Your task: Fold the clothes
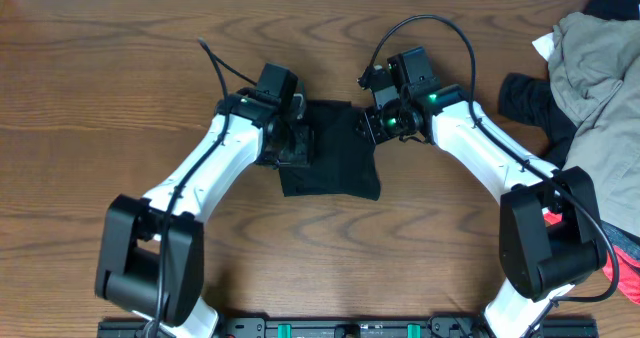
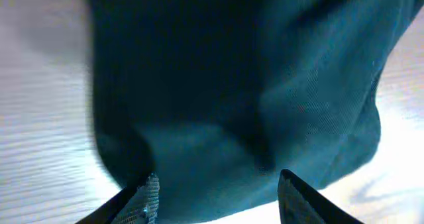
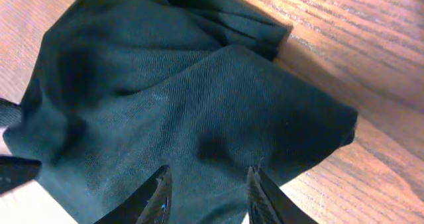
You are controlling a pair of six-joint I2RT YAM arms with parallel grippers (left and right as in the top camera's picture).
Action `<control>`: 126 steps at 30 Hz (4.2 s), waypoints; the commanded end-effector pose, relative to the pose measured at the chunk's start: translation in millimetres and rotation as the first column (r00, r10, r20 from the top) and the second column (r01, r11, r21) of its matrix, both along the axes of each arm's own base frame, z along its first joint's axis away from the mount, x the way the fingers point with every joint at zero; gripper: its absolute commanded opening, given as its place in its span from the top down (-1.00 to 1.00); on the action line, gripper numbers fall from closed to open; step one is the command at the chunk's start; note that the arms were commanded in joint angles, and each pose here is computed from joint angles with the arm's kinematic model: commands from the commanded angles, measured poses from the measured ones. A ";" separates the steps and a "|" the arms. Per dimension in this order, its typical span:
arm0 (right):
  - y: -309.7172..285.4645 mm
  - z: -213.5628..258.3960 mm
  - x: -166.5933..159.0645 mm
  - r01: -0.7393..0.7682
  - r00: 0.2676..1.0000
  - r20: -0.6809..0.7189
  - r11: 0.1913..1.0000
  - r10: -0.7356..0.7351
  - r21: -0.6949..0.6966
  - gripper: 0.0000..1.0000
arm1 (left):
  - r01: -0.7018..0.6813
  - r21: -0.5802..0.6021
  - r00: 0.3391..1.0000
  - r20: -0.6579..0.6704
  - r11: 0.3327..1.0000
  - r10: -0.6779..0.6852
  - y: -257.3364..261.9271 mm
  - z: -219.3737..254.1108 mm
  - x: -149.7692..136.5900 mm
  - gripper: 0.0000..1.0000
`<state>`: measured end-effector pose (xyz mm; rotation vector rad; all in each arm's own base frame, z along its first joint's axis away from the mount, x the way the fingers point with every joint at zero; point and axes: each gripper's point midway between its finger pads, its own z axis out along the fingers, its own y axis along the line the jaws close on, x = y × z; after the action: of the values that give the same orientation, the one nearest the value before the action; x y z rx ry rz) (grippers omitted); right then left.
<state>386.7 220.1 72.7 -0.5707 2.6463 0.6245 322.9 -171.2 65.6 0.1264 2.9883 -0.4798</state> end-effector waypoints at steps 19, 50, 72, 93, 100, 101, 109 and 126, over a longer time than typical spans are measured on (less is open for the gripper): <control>21.6 7.4 -66.5 -0.330 0.938 -0.092 0.943 0.333 0.054 0.21 | 0.000 -0.106 0.978 -0.210 0.994 -0.022 -1.2 6.5 -40.7 -0.18; 93.6 -5.0 -91.1 -0.521 0.745 0.148 0.706 0.650 -0.481 0.07 | 0.021 -0.299 0.961 0.268 0.954 0.063 25.7 -5.3 109.4 -0.08; 111.6 -21.9 -100.6 -0.593 0.704 0.136 0.682 0.697 -0.427 0.23 | -0.001 -0.284 0.987 0.154 0.959 0.047 21.5 -54.2 97.4 -0.09; 122.3 -15.2 -85.3 -0.541 0.641 0.218 0.635 0.736 -0.551 0.18 | -0.008 -0.271 0.988 0.148 0.963 0.050 23.7 -56.2 96.6 -0.09; 122.6 -19.9 -83.2 -0.549 0.631 0.214 0.624 0.746 -0.556 0.20 | -0.009 -0.271 0.988 0.148 0.963 0.051 23.7 -56.2 96.5 -0.09; 122.5 -23.3 -83.4 -0.552 0.631 0.208 0.620 0.748 -0.557 0.21 | -0.008 -0.271 0.988 0.148 0.963 0.050 23.7 -56.2 96.5 -0.09; 122.2 -39.5 -81.7 -0.554 0.637 0.184 0.610 0.749 -0.567 0.85 | -0.008 -0.271 0.988 0.148 0.963 0.050 23.7 -56.2 96.5 0.01; 106.4 -4.7 -102.4 -0.557 0.679 0.157 0.642 0.718 -0.527 0.95 | -0.082 -0.163 0.983 0.149 0.983 0.107 43.0 -66.4 101.2 0.88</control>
<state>291.8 325.3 58.8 -1.6710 2.1451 -0.0230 421.8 -143.0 13.1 0.0571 2.7338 -0.7818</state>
